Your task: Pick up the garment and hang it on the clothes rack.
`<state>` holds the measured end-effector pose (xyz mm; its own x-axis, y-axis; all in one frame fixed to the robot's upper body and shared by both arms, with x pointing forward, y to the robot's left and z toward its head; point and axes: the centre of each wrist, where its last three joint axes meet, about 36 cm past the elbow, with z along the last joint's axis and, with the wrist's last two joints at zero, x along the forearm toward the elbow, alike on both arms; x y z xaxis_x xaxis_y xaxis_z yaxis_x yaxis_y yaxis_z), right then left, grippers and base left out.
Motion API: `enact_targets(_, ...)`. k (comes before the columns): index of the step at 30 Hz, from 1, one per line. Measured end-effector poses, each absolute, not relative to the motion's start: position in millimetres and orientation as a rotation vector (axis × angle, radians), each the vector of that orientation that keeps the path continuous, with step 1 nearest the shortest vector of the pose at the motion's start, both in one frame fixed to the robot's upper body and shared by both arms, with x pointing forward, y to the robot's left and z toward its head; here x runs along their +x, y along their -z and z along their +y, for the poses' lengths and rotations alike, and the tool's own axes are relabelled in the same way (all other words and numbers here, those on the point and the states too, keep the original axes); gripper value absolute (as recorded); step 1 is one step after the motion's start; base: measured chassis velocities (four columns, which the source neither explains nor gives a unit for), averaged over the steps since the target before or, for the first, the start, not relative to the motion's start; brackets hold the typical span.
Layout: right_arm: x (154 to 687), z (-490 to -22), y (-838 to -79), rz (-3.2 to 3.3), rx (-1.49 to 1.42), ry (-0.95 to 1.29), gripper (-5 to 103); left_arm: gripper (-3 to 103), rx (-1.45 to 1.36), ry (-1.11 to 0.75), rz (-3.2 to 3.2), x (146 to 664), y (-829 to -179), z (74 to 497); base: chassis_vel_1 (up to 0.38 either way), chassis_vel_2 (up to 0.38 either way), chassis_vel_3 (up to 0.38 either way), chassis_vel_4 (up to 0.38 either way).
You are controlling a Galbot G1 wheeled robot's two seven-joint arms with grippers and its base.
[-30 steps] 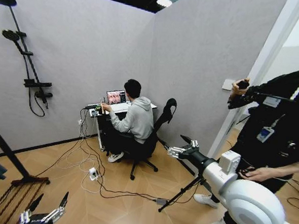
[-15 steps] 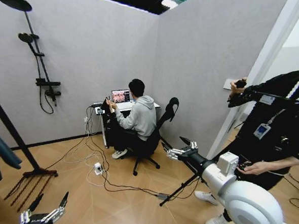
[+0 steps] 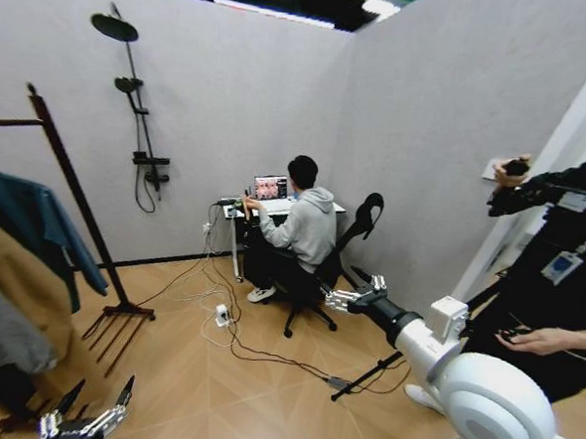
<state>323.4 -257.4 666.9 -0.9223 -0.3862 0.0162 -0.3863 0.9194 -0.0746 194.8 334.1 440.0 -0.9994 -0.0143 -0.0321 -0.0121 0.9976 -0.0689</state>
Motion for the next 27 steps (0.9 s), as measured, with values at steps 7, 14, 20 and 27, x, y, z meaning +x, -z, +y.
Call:
enact_targets(7,323.8,-256.5,-668.0,-3.078,0.63,-0.118,100,100,-0.021,0.107,3.107,194.8,-440.0,334.1,0.15,-0.076,-0.073,0.142)
enact_targets(14,323.7,-255.3,-665.9,-3.071,0.64,-0.111,100,100,-0.02,0.107,3.107,194.8,-440.0,334.1,0.103,-0.126,-0.112,0.125)
enact_targets(20,323.9,-254.5,-665.5,-3.07,0.653,-0.11,100,100,-0.02,0.107,3.107,194.8,-440.0,334.1,0.145,-0.084,-0.122,0.143)
enact_targets(27,323.9,-254.4,-665.8,-3.072,0.657,-0.112,100,100,-0.02,0.107,3.107,194.8,-440.0,334.1,0.12,-0.085,-0.093,0.13)
